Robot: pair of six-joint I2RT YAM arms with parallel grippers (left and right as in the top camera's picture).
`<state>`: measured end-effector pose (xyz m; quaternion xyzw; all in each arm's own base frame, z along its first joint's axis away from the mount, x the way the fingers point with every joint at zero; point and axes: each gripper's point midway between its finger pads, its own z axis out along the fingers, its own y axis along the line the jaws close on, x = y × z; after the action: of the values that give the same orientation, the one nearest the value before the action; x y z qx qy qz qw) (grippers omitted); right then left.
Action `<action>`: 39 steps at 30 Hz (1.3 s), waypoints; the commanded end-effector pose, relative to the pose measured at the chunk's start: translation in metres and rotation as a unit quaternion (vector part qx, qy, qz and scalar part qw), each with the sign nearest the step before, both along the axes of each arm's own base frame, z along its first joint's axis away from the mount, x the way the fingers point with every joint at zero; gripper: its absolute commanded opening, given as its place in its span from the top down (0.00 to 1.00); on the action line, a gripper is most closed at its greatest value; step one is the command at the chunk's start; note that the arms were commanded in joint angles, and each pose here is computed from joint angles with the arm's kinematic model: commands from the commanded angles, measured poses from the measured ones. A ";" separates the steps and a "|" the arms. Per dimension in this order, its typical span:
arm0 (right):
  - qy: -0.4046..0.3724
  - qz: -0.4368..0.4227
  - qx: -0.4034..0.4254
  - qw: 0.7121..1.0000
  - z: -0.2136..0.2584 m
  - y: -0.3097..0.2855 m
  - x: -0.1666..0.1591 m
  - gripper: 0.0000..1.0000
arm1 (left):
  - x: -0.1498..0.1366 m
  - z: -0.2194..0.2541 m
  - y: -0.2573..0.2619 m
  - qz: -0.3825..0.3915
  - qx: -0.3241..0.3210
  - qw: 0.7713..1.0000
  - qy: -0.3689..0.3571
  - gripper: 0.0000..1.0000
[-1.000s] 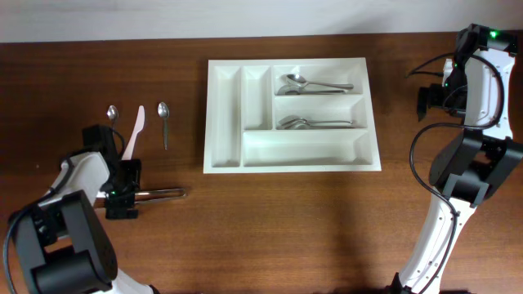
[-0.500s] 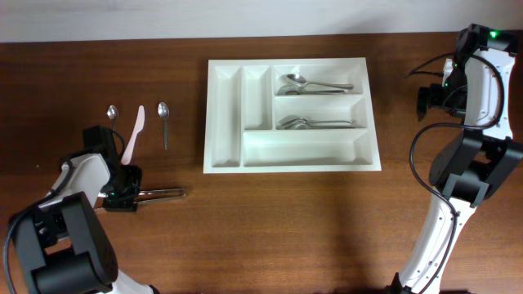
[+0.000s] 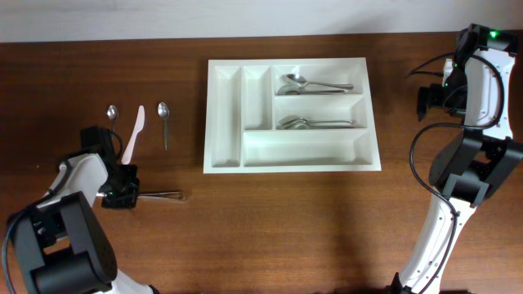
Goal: Pack container
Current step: 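Lift the tongs and carry them over the tray's bottom compartment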
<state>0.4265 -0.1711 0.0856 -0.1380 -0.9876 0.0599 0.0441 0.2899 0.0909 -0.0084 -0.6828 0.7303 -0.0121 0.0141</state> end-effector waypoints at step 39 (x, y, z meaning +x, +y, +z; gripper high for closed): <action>-0.020 -0.002 -0.012 1.000 0.020 -0.003 0.000 0.01 | 0.134 0.211 -0.300 -0.715 0.057 0.623 -0.311 0.98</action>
<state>0.4265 -0.1711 0.0856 -0.1382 -0.9876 0.0599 0.0440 0.4324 -0.1702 0.1814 -0.0681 0.9525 -0.2026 0.2172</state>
